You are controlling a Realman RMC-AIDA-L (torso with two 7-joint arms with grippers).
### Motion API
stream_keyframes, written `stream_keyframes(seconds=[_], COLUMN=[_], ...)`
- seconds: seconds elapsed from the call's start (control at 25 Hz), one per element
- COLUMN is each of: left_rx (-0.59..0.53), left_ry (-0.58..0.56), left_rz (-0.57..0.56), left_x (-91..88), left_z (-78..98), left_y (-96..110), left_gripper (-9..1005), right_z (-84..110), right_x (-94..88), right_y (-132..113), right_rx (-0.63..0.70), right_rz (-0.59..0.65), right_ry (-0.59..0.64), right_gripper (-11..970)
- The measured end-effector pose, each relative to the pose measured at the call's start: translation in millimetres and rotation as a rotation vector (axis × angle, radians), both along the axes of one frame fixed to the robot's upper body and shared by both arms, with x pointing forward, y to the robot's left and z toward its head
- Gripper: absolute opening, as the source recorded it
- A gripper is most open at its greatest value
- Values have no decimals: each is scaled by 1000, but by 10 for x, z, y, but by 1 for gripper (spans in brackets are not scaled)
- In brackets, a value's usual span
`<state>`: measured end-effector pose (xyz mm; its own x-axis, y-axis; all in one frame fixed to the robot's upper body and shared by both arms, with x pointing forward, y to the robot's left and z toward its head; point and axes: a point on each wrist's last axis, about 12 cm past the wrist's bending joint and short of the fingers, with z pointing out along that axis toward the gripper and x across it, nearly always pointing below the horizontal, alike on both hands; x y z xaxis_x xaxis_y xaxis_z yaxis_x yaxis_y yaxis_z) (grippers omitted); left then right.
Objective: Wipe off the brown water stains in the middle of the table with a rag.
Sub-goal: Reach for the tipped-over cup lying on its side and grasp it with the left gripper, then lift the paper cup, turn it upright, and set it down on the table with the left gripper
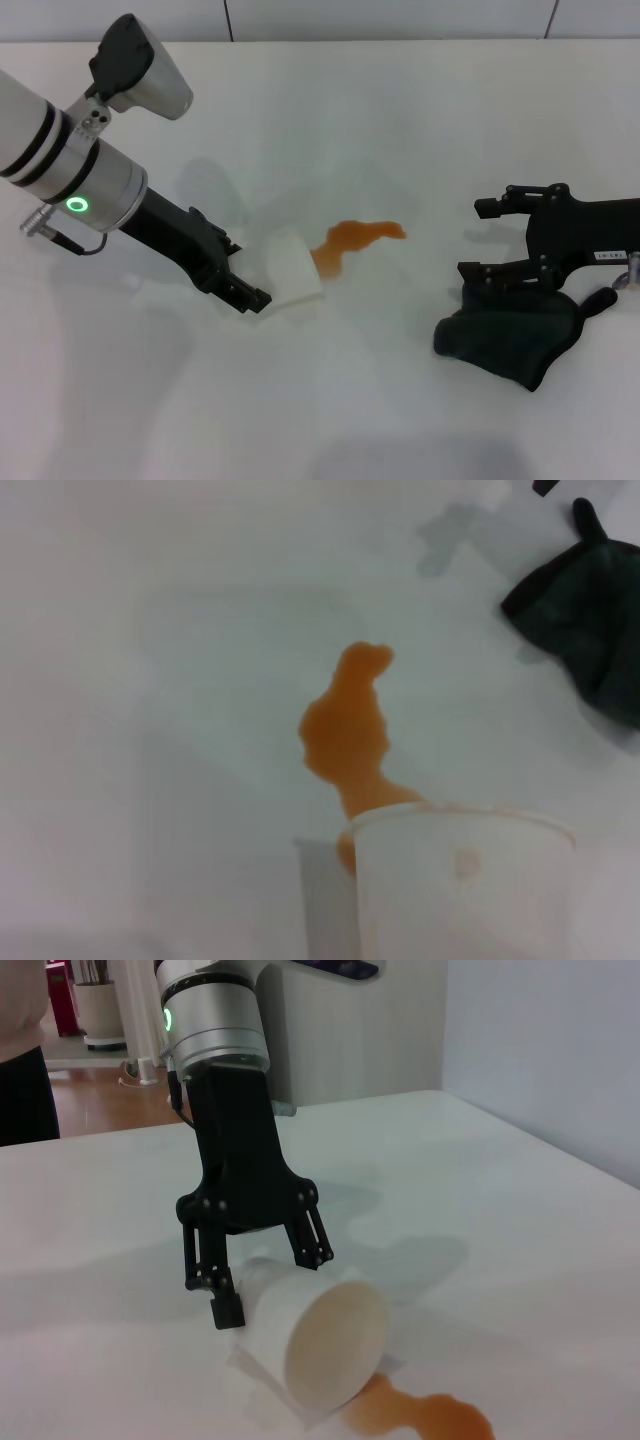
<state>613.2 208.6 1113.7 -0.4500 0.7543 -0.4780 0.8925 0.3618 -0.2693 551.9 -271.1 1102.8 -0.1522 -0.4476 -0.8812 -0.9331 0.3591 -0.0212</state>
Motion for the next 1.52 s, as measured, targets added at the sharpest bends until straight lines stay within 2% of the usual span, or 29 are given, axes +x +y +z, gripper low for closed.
stream_keyframes(seconds=[0.32,0.4,0.92,1.32,1.52], left_rx=[2,3,-6,-121,-218], left_ry=[-3,-3,-3,-96,-143], left_rz=[6,6,21,126,172], left_x=[7,8,26,183,190], left_z=[0,1,31,226,207], left_y=[4,3,-2,12,20], left_gripper=[801,763,713,657,655], right_z=[2,2,-1,19,25], right_x=[2,2,-3,5,6], right_y=[2,1,0,1,4], right_rx=[0,0,1,4,11], right_rz=[0,0,1,0,-2], right_ry=[-1,-1,1,-6,-8], right_gripper=[856,856,855,855,855])
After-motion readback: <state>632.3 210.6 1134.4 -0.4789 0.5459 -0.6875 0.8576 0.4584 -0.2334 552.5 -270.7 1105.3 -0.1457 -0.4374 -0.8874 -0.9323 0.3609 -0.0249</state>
